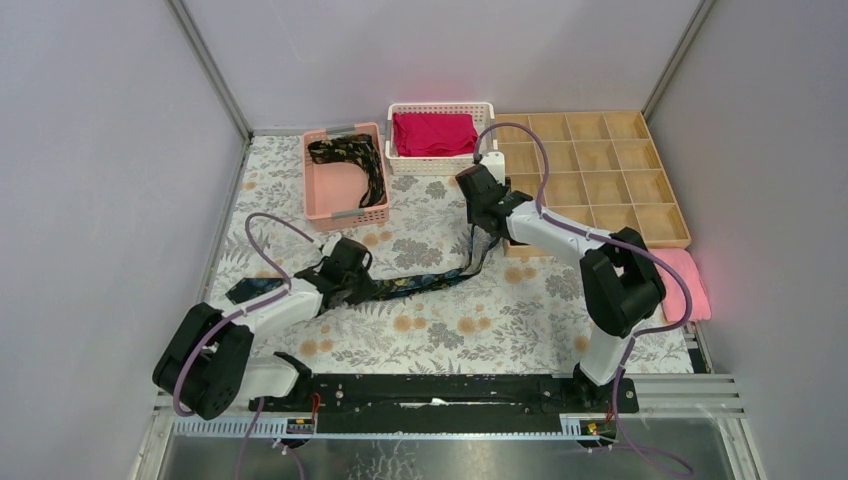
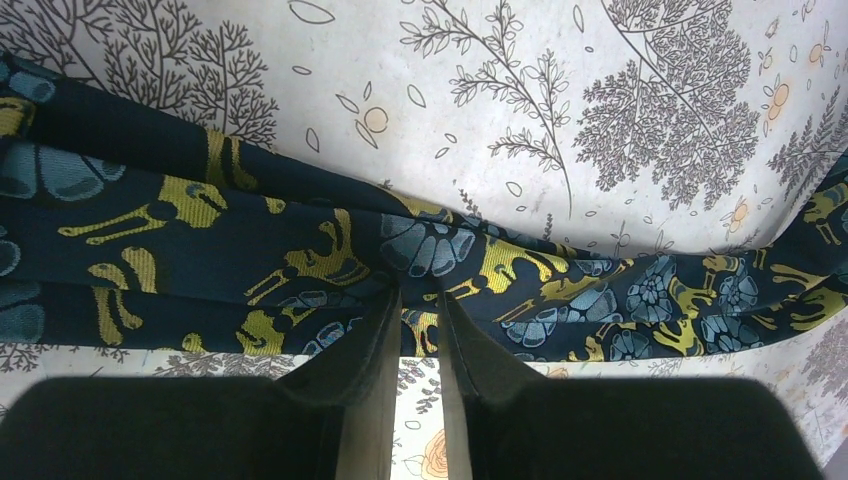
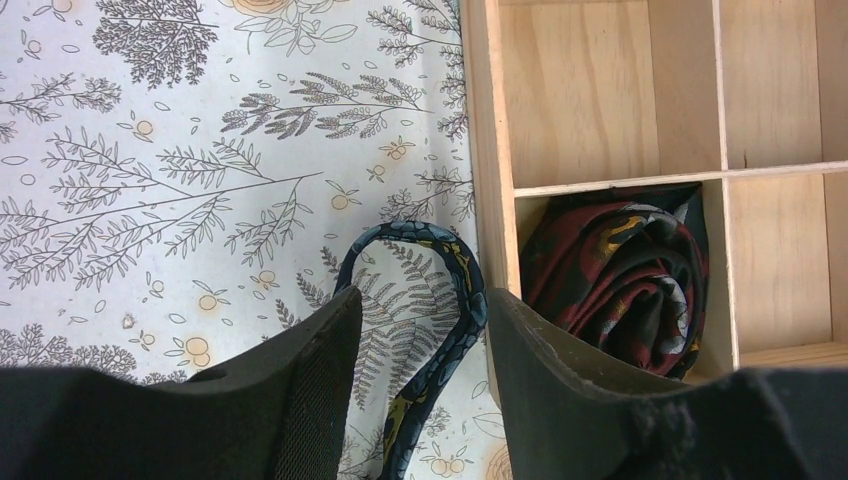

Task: Roll the ties
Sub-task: Flatten out the tie at the center of the board.

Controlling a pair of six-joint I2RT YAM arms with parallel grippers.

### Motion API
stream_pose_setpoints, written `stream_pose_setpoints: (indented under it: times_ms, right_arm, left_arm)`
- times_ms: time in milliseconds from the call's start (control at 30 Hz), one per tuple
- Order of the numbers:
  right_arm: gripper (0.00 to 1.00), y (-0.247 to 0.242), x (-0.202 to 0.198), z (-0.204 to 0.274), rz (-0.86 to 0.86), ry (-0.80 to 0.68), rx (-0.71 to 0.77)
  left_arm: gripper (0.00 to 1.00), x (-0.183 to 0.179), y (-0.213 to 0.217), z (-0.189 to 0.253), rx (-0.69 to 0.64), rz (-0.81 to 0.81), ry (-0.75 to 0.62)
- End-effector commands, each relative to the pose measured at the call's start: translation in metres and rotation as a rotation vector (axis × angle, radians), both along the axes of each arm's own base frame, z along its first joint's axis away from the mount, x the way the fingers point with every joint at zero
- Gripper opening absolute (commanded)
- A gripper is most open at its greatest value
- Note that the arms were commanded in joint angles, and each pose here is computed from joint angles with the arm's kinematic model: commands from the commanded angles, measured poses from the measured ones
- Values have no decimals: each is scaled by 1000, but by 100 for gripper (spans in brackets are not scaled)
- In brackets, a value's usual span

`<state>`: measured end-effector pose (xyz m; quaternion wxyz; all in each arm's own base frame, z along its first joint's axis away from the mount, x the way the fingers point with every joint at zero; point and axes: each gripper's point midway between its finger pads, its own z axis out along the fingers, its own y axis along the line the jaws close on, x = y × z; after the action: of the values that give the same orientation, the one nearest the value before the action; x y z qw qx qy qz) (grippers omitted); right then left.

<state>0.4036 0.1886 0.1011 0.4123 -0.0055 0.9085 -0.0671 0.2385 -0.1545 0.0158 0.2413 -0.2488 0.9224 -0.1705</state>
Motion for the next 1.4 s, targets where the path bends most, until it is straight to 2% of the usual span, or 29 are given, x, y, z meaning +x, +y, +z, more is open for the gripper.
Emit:
stream_pose_setpoints:
  times_ms: [0, 467, 800, 1033, 1200, 1267, 1367]
  right_arm:
    - [57, 0, 5, 26, -18, -67, 43]
    - [61, 7, -3, 15, 16, -30, 87]
    - [60, 10, -17, -29, 46, 91, 61]
    - [58, 11, -46, -63, 56, 176, 141]
    - [62, 11, -55, -79, 43, 215, 153]
    - [59, 10, -56, -80, 37, 216, 156]
    - [43, 10, -53, -77, 33, 203, 149]
  left_arm:
    - [27, -35, 25, -25, 97, 42, 144]
    - [27, -24, 113, 5, 117, 281, 94]
    - [27, -25, 110, -2, 95, 267, 100]
    - [26, -22, 107, 4, 80, 251, 65]
    - [25, -19, 106, 3, 78, 236, 62]
    - [25, -19, 105, 4, 72, 231, 59]
    - [25, -20, 104, 3, 67, 228, 55]
